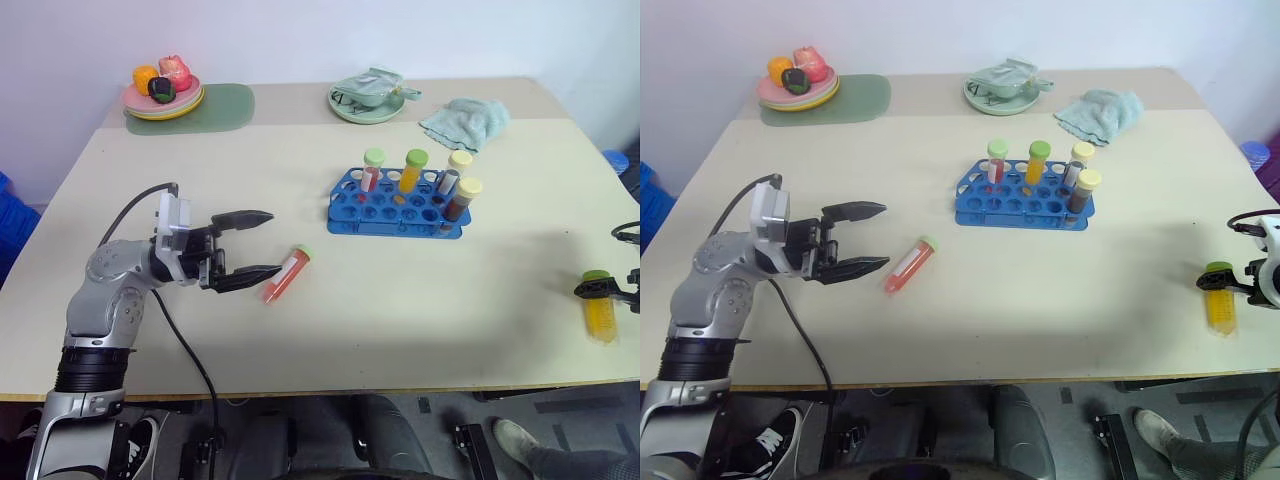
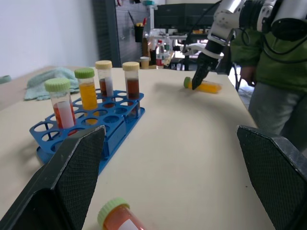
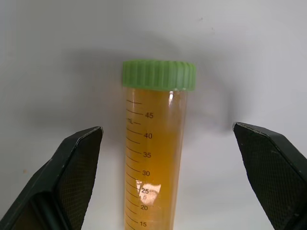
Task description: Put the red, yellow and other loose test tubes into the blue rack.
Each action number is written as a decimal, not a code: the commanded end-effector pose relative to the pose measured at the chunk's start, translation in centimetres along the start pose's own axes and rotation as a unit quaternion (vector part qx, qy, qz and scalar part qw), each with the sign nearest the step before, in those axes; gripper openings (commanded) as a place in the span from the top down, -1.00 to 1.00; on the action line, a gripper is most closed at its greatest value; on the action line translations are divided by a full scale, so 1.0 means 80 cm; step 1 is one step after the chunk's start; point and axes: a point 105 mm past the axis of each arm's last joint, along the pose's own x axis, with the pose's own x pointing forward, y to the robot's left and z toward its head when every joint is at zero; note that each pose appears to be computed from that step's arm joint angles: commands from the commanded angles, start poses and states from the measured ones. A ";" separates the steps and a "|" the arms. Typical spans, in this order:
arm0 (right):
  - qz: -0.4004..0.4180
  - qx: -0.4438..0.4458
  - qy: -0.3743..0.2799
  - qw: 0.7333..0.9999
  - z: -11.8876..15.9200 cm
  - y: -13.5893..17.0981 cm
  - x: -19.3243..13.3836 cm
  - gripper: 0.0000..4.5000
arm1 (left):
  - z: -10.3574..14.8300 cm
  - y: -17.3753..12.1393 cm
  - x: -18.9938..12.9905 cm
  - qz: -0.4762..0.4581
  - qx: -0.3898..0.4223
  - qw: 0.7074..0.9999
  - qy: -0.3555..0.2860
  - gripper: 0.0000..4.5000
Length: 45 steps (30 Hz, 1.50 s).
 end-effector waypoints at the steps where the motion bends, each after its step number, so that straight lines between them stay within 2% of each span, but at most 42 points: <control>1: 0.003 -0.005 -0.005 1.000 0.005 -0.003 -0.007 -0.98 | 0.014 -0.001 -0.003 0.000 0.021 1.000 -0.014 -1.00; 8: -0.003 -0.015 0.012 1.000 -0.002 -0.006 -0.001 -0.98 | 0.017 -0.001 -0.006 -0.001 0.027 1.000 -0.015 -1.00; 11: -0.001 -0.014 0.008 1.000 -0.001 -0.005 0.002 -0.60 | 0.016 -0.002 -0.006 -0.001 0.027 1.000 -0.016 -1.00; 16: -0.007 -0.015 0.006 1.000 0.000 -0.008 0.003 0.48 | 0.016 -0.002 -0.006 0.001 0.027 1.000 -0.016 -1.00; 17: -0.010 -0.016 0.004 1.000 0.001 -0.008 0.002 0.62 | 0.015 -0.002 -0.007 0.002 0.027 1.000 -0.016 -1.00; 24: -0.002 -0.020 -0.017 1.000 0.013 -0.005 -0.011 0.62 | 0.014 -0.001 -0.008 0.002 0.026 1.000 -0.016 -1.00; 26: -0.001 -0.021 -0.046 0.999 0.029 0.000 -0.023 0.62 | 0.013 -0.001 -0.009 0.004 0.026 1.000 -0.016 -1.00; 28: -0.017 -0.028 -0.103 0.994 0.053 0.003 -0.034 0.62 | 0.012 0.000 -0.010 0.008 0.028 0.999 -0.017 -1.00; 29: -0.008 -0.003 -0.127 0.992 0.062 0.010 -0.038 0.62 | 0.011 0.001 -0.010 0.010 0.028 0.999 -0.018 -1.00; 32: 0.011 0.032 -0.265 0.964 0.105 0.037 -0.059 0.62 | 0.009 0.004 -0.008 0.015 0.029 0.999 -0.022 -1.00; 34: 0.022 0.060 -0.360 0.931 0.125 0.055 -0.078 0.62 | 0.009 0.007 -0.006 0.015 0.030 0.999 -0.025 -1.00; 36: 0.036 0.069 -0.413 0.907 0.127 0.075 -0.088 0.62 | 0.010 0.010 -0.004 0.016 0.035 0.999 -0.028 -1.00; 41: 0.049 0.066 -0.576 0.813 0.129 0.126 -0.139 0.62 | 0.014 0.023 -0.002 0.023 0.049 0.998 -0.030 -1.00; 45: 0.053 0.087 -0.655 0.749 0.121 0.153 -0.169 0.62 | 0.018 0.032 -0.005 0.034 0.060 0.997 -0.031 -1.00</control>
